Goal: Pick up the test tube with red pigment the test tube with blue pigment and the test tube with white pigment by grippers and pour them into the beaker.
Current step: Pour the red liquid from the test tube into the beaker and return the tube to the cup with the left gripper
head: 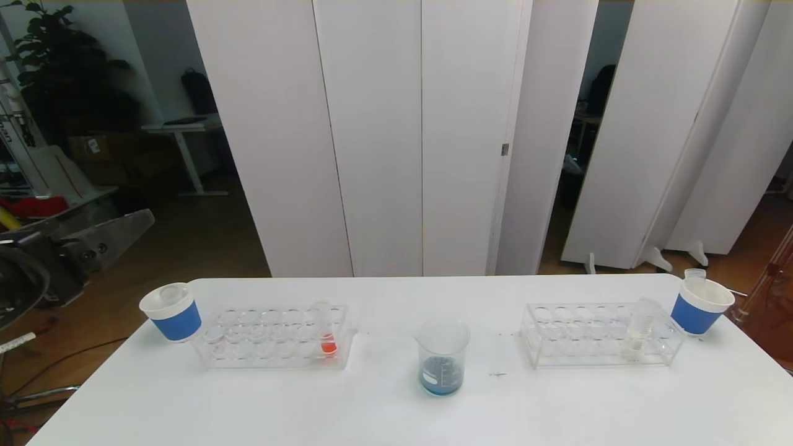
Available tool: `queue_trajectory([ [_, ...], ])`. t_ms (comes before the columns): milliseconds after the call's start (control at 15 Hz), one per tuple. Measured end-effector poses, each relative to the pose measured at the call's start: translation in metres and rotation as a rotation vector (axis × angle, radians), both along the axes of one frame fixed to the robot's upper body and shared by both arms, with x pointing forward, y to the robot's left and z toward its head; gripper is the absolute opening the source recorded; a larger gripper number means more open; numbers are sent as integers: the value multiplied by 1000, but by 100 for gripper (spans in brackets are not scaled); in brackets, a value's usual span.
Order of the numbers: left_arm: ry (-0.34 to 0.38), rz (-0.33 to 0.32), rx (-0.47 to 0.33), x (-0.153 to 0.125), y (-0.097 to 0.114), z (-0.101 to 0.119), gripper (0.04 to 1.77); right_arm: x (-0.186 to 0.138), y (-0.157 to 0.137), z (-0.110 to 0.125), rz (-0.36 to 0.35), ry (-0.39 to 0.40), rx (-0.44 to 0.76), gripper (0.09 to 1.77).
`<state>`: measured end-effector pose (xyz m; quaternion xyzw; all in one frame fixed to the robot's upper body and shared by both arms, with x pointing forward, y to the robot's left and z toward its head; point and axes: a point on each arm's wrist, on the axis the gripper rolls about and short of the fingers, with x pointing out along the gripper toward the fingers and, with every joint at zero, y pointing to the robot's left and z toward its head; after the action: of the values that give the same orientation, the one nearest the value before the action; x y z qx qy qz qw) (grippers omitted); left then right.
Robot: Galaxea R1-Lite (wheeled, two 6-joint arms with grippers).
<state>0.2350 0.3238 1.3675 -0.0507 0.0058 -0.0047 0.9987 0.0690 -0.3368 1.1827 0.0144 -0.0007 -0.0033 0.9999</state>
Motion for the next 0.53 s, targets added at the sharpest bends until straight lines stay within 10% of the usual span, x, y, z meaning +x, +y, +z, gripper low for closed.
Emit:
queue_trajectory([
  [533, 124, -192, 14, 27, -37, -68, 175, 0, 0, 0, 0, 0, 0, 175],
])
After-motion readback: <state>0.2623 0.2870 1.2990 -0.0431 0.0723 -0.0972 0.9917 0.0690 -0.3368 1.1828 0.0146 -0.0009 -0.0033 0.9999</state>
